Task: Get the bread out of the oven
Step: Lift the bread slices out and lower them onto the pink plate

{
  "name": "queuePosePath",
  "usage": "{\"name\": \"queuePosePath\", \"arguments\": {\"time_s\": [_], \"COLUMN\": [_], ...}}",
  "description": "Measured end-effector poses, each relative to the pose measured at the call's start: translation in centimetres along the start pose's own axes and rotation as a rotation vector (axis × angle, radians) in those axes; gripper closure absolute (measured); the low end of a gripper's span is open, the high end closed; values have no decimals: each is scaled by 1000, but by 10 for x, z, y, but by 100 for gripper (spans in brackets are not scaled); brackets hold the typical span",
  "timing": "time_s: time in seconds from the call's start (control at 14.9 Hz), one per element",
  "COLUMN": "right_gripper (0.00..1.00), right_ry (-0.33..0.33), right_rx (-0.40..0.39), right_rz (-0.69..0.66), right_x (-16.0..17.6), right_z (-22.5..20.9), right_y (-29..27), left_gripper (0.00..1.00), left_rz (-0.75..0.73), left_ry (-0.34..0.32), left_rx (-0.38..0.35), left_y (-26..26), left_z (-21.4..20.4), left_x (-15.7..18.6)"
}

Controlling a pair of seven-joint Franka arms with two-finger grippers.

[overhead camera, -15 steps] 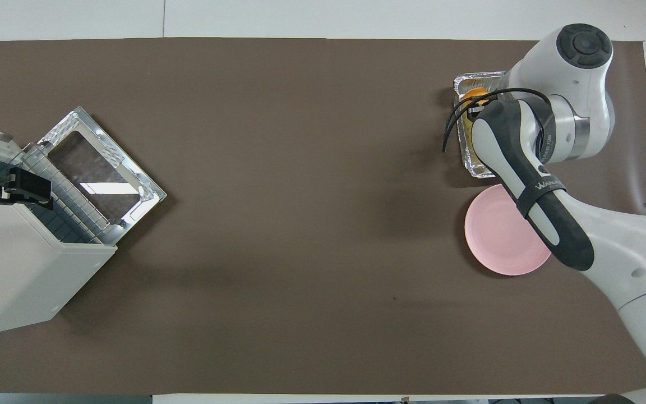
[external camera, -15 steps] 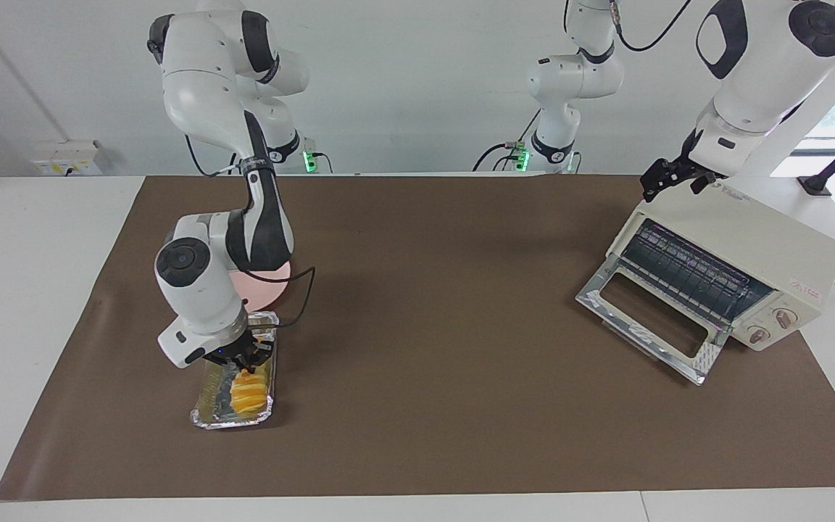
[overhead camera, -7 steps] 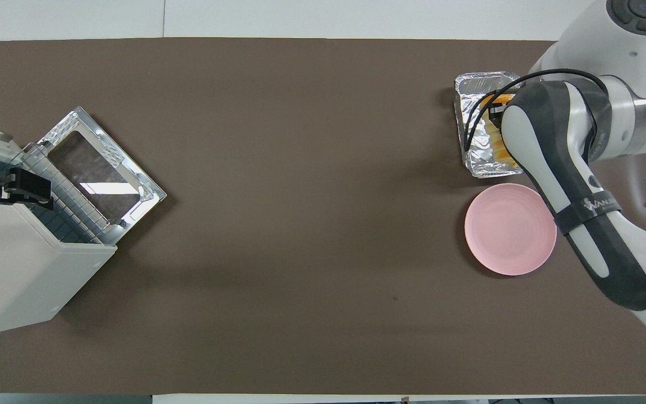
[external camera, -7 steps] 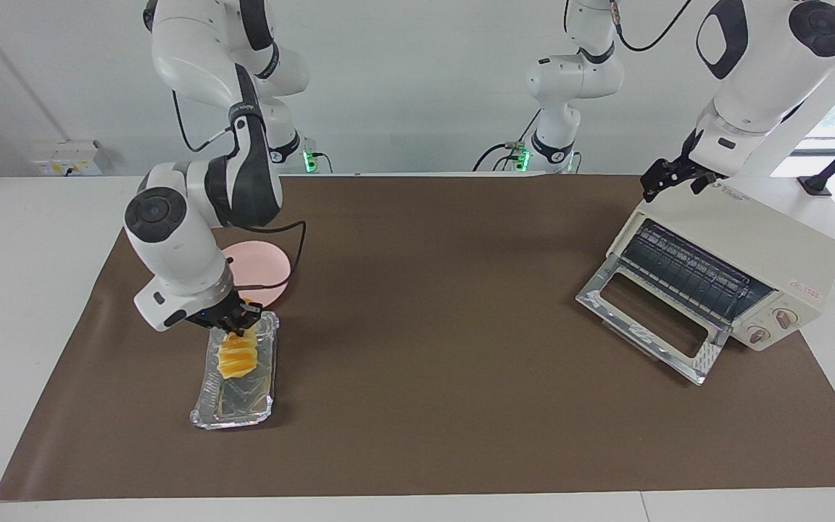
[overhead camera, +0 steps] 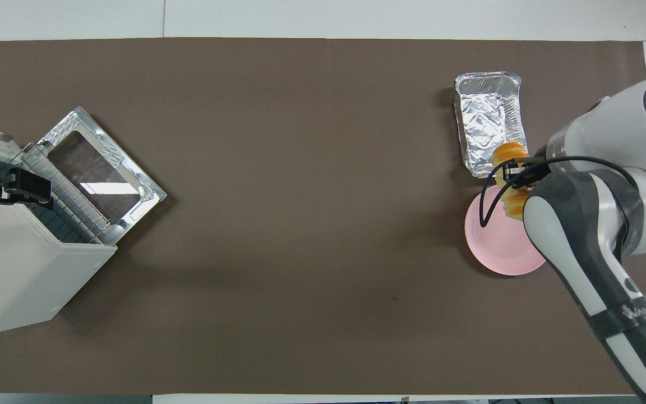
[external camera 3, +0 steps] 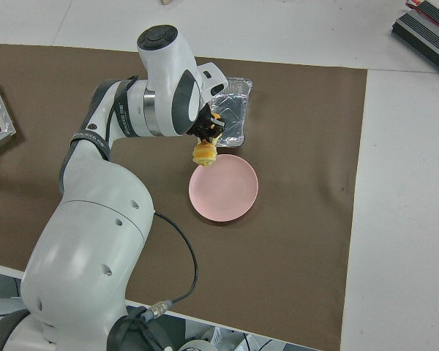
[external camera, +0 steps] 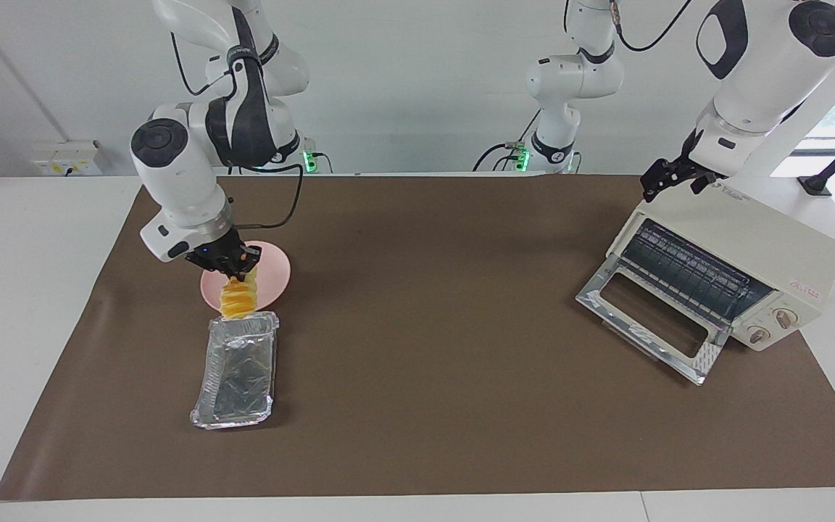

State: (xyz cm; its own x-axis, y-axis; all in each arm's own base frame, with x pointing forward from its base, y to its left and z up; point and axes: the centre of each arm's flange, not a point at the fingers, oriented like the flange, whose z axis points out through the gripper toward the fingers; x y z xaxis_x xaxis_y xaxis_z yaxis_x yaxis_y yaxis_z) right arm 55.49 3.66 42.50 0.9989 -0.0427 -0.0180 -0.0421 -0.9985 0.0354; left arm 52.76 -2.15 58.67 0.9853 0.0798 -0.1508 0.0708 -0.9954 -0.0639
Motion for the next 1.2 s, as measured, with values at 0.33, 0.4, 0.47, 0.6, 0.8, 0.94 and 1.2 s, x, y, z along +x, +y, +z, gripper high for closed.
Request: {"name": "queuePosePath", "arguments": {"time_s": [0.33, 0.4, 0.47, 0.6, 0.8, 0.94, 1.2], "right_gripper": [87, 87, 87, 87, 87, 87, 55], "right_ry": [121, 133, 139, 154, 183, 180, 170], "right_rx": [36, 38, 40, 42, 46, 46, 45], "right_rz": [19, 19, 20, 20, 21, 21, 18], "right_x": [-83, -90, -94, -96, -103, -106, -107], "right_z": [64, 71, 75, 79, 94, 101, 102], "right_y": [11, 11, 11, 11, 11, 12, 12], "left_gripper": [0, 0, 0, 0, 0, 0, 0], "left_rz": [0, 0, 0, -2, -4, -4, -4], "left_ry": [0, 0, 0, 1, 5, 8, 8], "left_rx": [0, 0, 0, 0, -1, -1, -1], "left_y": [0, 0, 0, -1, -2, -2, -2], "left_z": [0, 0, 0, 0, -3, -4, -4], "left_x": [0, 0, 0, 0, -2, -2, -2]}}
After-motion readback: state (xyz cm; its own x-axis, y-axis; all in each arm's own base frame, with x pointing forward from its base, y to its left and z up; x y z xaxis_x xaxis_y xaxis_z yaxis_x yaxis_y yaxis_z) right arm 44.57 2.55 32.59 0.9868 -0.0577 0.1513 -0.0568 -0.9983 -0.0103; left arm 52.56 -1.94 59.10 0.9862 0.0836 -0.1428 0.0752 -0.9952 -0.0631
